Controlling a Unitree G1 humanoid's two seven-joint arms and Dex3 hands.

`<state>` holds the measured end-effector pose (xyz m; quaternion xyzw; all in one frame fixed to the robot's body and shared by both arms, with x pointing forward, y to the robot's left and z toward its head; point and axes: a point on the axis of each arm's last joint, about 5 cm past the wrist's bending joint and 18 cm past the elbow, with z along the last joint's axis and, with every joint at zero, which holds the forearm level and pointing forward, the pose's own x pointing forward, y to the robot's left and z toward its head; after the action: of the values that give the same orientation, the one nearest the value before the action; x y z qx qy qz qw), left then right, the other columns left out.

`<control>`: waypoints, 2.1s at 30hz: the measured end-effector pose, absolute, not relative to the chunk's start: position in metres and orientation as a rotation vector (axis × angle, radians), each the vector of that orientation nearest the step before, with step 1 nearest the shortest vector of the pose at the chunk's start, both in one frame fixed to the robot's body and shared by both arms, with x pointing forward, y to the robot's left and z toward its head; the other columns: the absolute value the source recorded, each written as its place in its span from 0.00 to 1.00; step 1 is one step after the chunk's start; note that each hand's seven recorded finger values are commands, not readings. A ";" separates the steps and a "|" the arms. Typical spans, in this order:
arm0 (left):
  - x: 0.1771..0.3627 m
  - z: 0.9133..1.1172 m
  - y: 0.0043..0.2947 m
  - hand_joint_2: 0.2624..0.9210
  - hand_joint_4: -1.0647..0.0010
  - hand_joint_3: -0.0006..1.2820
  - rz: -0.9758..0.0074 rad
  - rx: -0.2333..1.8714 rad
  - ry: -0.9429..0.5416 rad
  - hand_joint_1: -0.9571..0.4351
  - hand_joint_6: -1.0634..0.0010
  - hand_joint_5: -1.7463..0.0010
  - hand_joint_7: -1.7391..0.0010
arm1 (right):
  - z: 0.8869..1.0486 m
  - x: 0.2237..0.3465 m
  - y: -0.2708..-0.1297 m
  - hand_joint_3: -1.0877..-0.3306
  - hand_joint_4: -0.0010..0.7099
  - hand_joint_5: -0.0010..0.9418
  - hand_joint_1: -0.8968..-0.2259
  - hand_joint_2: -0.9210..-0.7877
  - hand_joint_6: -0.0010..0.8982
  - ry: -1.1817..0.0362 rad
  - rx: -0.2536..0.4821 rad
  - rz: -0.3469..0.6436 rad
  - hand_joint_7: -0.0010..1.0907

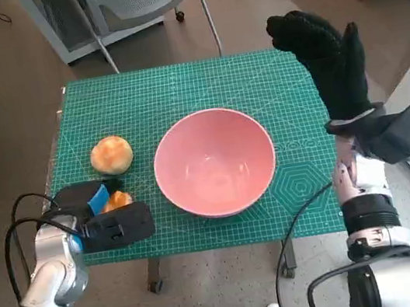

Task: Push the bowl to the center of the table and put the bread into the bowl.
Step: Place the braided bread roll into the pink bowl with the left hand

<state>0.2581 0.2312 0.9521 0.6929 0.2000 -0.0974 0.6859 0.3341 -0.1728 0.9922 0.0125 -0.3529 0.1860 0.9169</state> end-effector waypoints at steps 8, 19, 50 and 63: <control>0.254 0.960 0.228 0.98 0.34 0.06 -0.234 1.550 0.405 0.69 0.40 0.30 0.37 | 0.992 0.334 -0.173 0.67 0.36 0.00 0.49 0.00 0.38 -0.728 0.027 0.386 0.01; 0.243 1.003 0.218 0.99 0.33 0.05 -0.223 1.460 0.268 0.69 0.41 0.36 0.31 | 0.991 0.334 -0.174 0.67 0.36 0.00 0.51 0.00 0.38 -0.721 0.033 0.387 0.01; 0.269 1.062 0.138 1.00 0.31 0.03 -0.307 1.246 -0.278 0.69 0.39 0.37 0.33 | 0.991 0.334 -0.174 0.67 0.33 0.00 0.50 0.00 0.37 -0.716 0.027 0.405 0.00; 0.302 1.038 0.107 1.00 0.35 0.06 -0.462 1.222 -0.222 0.69 0.42 0.28 0.38 | 0.990 0.332 -0.179 0.69 0.34 0.01 0.50 0.00 0.37 -0.730 0.047 0.391 0.00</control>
<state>0.3023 0.1074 1.0379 0.5673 -0.1029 -0.2146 0.7884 0.3322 -0.1793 0.9905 0.0226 -0.3547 0.1901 0.9152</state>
